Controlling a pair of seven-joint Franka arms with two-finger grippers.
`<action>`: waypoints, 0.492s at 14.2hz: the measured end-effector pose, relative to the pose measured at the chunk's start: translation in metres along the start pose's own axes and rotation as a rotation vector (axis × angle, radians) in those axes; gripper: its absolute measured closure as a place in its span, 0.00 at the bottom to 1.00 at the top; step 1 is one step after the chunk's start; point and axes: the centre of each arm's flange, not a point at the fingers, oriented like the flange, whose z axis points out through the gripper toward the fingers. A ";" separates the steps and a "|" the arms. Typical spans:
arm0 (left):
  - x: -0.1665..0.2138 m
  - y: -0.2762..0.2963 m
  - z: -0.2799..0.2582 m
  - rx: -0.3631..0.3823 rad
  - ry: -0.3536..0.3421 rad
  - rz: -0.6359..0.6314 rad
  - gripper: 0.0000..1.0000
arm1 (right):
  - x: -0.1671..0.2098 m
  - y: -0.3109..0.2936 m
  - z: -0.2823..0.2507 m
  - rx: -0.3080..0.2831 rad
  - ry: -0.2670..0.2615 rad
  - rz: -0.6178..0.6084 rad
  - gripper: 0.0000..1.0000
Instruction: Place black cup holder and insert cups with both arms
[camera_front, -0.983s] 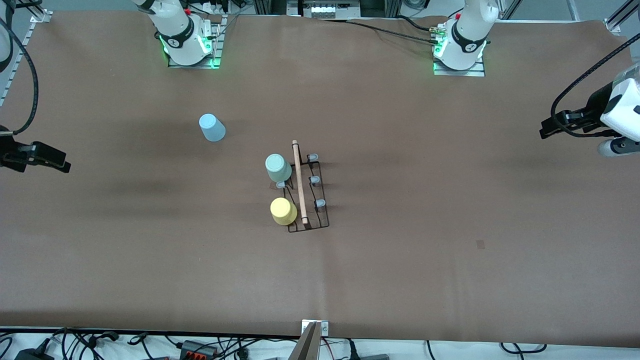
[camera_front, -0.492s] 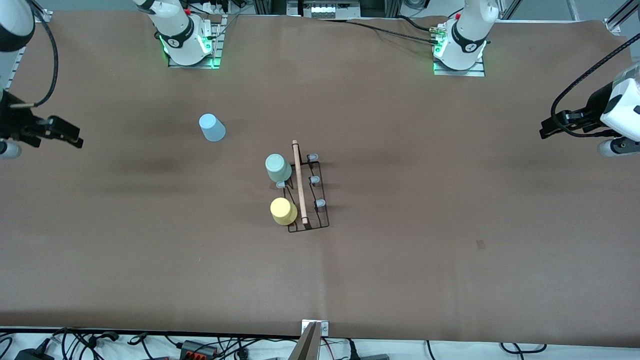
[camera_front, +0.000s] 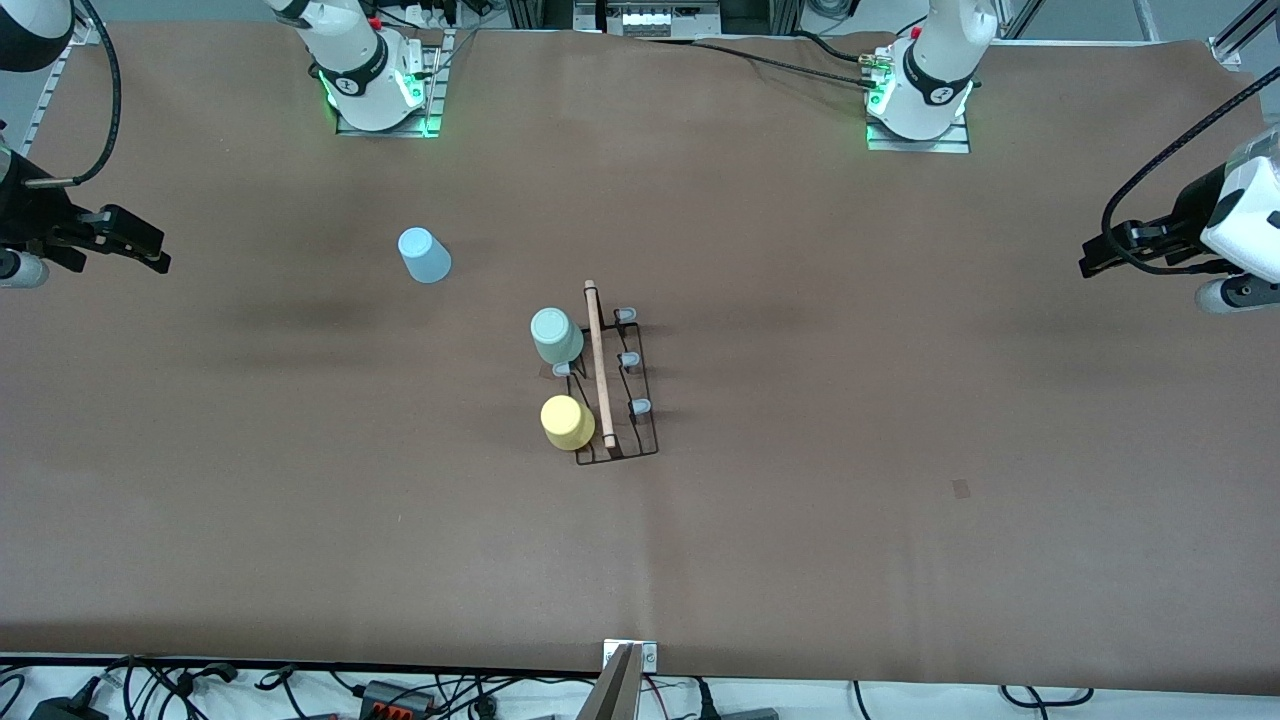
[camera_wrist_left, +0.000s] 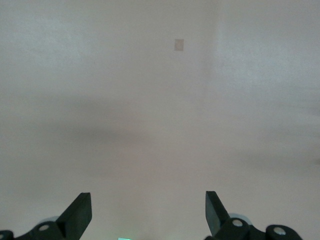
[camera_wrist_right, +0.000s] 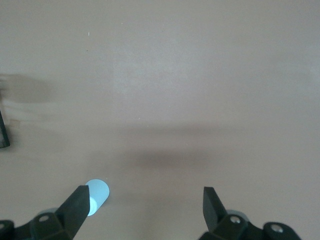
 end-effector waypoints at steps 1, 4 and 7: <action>0.000 0.000 0.000 0.000 0.000 0.000 0.00 | 0.000 0.000 0.000 0.000 0.000 0.000 0.00; 0.000 0.000 0.000 0.000 0.000 0.000 0.00 | 0.000 0.000 -0.001 0.000 0.000 0.000 0.00; 0.000 0.000 0.000 0.000 0.000 0.000 0.00 | 0.000 -0.001 -0.001 0.000 0.000 -0.002 0.00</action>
